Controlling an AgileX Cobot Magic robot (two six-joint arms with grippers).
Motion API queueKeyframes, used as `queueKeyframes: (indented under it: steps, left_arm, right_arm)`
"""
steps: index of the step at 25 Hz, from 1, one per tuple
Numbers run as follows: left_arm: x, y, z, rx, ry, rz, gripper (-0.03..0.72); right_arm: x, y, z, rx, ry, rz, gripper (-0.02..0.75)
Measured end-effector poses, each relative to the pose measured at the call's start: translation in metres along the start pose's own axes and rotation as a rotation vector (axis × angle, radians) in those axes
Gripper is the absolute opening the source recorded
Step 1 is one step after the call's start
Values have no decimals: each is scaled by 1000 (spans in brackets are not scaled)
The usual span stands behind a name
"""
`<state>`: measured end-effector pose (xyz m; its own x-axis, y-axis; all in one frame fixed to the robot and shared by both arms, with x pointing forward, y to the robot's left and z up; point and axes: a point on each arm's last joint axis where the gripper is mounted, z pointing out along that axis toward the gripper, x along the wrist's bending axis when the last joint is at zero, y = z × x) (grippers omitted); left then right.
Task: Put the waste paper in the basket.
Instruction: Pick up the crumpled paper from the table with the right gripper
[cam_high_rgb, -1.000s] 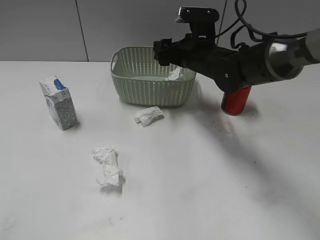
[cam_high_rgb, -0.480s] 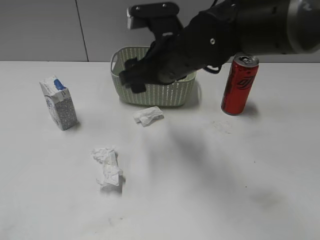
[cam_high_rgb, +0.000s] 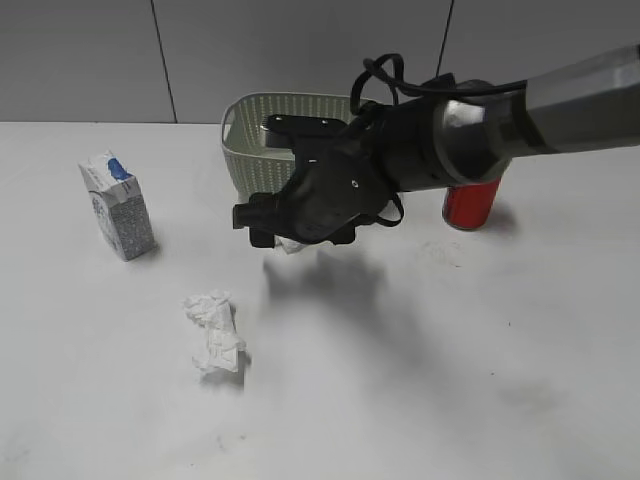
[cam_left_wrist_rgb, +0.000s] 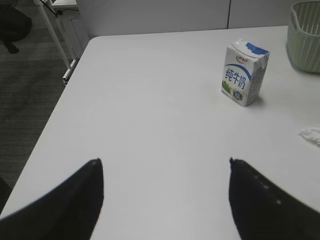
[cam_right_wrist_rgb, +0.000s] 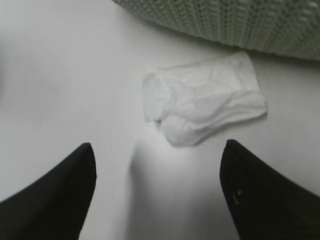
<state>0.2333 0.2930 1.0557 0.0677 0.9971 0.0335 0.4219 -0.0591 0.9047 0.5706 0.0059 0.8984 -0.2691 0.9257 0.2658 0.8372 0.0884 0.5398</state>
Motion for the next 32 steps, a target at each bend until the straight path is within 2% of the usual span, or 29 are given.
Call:
queueKeyframes:
  steps: [3,7,12,19,21,22,24,26,27,29,32]
  left_arm:
    - [0,0,0,0,0,0,572]
    - [0,0,0,0,0,0,572]
    - [0,0,0,0,0,0,572]
    - [0,0,0,0,1,1,572]
    - [0,0,0,0,1,1,572]
    - [0,0,0,0,1,1,572]
    - [0,0,0,0,2,1,572]
    - [0,0,0,0,2,1,572]
    - [0,0,0,0,2,1,572]
    - [0,0,0,0,2,1,572]
    - [0,0,0,0,2,1,572]
  right_arm:
    - [2,8,10,-28,-18,-66,582]
    - [2,17,14,-65,-59,-62,580]
    - [-3,11,27,-67,-80,-24,577]
    - [-6,5,49,-60,-98,-63,564]
    - [-5,6,49,-61,-97,-58,517]
    - [-5,6,50,-59,-97,-47,470]
    - [-6,5,50,-50,-100,-17,330]
    - [-5,6,48,-43,-98,23,136]
    - [-4,7,46,-41,-95,40,69]
    - [0,12,37,-48,-80,62,13]
    - [9,28,11,-80,-44,45,-2]
